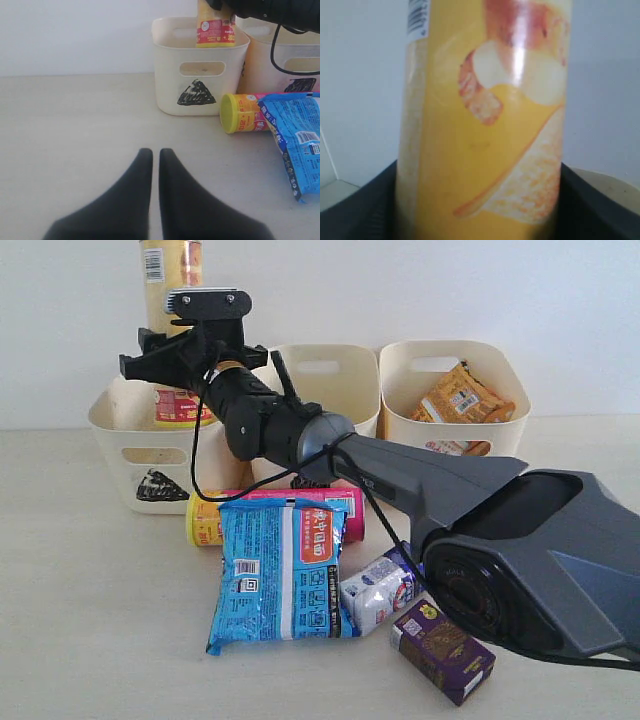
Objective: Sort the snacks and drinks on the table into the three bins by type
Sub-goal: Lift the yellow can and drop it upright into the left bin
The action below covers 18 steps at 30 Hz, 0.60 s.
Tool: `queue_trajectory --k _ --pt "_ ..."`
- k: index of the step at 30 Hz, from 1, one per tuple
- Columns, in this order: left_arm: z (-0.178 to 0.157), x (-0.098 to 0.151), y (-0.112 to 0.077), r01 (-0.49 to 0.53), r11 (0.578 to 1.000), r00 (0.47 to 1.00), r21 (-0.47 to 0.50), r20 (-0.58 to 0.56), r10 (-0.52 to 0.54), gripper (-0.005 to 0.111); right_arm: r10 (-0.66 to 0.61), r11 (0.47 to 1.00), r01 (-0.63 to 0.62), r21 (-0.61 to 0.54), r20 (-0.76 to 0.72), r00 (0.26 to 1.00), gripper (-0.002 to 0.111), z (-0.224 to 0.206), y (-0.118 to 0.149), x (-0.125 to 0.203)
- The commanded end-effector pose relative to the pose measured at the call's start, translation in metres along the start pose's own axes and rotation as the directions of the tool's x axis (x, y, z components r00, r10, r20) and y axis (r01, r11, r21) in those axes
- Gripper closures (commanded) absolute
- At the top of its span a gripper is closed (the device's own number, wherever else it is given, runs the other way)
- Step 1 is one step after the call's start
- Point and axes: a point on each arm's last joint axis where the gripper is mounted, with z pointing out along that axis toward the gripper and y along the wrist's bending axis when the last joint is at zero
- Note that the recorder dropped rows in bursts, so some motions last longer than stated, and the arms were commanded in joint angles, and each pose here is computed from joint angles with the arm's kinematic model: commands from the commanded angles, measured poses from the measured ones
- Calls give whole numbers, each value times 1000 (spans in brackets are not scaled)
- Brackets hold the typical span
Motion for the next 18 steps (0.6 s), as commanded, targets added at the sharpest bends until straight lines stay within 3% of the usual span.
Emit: queue_trajectory --k 1,3,4,12,15,18 --pt "0 -1 0 10 1000 1000 -2 11 -10 103 5 1000 -5 3 14 1000 40 1 -3 -6" --pt "0 -1 0 10 1000 1000 -2 11 -10 103 5 1000 -5 3 14 1000 27 1 -3 -6" --pt "0 -1 0 10 1000 1000 -2 11 -10 103 5 1000 -5 3 14 1000 26 1 -3 -6" --pt "0 -1 0 10 1000 1000 -2 11 -10 103 2 1000 -4 -19 -90 996 32 0 0 -3" --pt "0 -1 0 10 1000 1000 -2 11 -10 103 -9 999 -1 -50 -187 982 43 -2 6 -13" --pt "0 -1 0 10 1000 1000 -2 11 -10 103 -46 994 12 -107 -325 944 66 -11 17 -36"
